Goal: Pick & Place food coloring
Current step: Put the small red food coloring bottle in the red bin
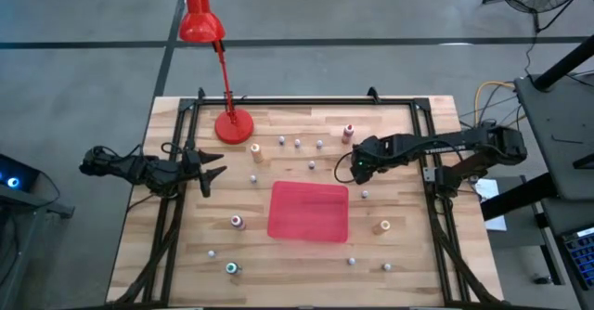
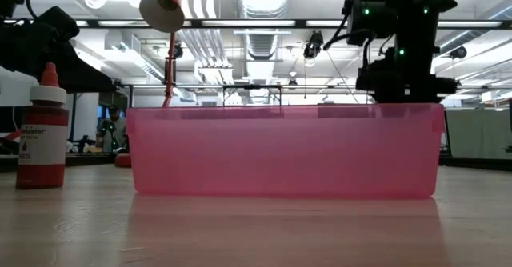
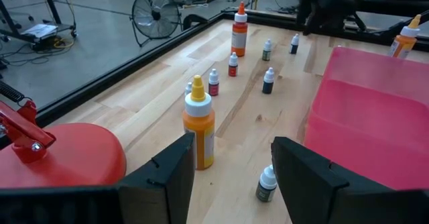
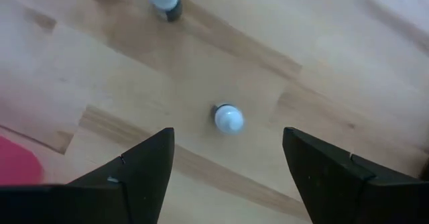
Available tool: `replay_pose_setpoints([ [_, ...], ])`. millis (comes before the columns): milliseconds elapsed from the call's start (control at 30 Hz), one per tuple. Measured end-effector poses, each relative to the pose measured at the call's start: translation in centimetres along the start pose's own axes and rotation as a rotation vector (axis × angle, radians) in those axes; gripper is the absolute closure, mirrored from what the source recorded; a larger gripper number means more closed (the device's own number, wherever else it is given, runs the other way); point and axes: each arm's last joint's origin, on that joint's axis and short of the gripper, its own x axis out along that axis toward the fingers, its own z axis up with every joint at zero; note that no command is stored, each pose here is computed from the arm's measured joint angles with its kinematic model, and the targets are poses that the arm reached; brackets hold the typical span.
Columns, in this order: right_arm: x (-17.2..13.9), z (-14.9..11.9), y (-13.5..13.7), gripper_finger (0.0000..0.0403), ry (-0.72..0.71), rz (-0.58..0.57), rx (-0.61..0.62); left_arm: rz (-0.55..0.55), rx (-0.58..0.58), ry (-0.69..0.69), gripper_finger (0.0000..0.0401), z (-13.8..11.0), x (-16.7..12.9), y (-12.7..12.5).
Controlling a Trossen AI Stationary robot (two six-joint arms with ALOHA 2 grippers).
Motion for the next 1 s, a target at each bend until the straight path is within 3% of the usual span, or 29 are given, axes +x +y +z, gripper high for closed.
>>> replay_pose_setpoints([
  [667,3.4,-0.5,0.3,0.0149,0.012,0.006,-0.050,0.000,0.000,0.000,0.0231,0.0,0.0,0.0],
  [1000,3.5,-0.5,0.2,0.0197,0.016,-0.001,-0.051,0.000,0.000,0.000,0.0231,0.0,0.0,0.0],
])
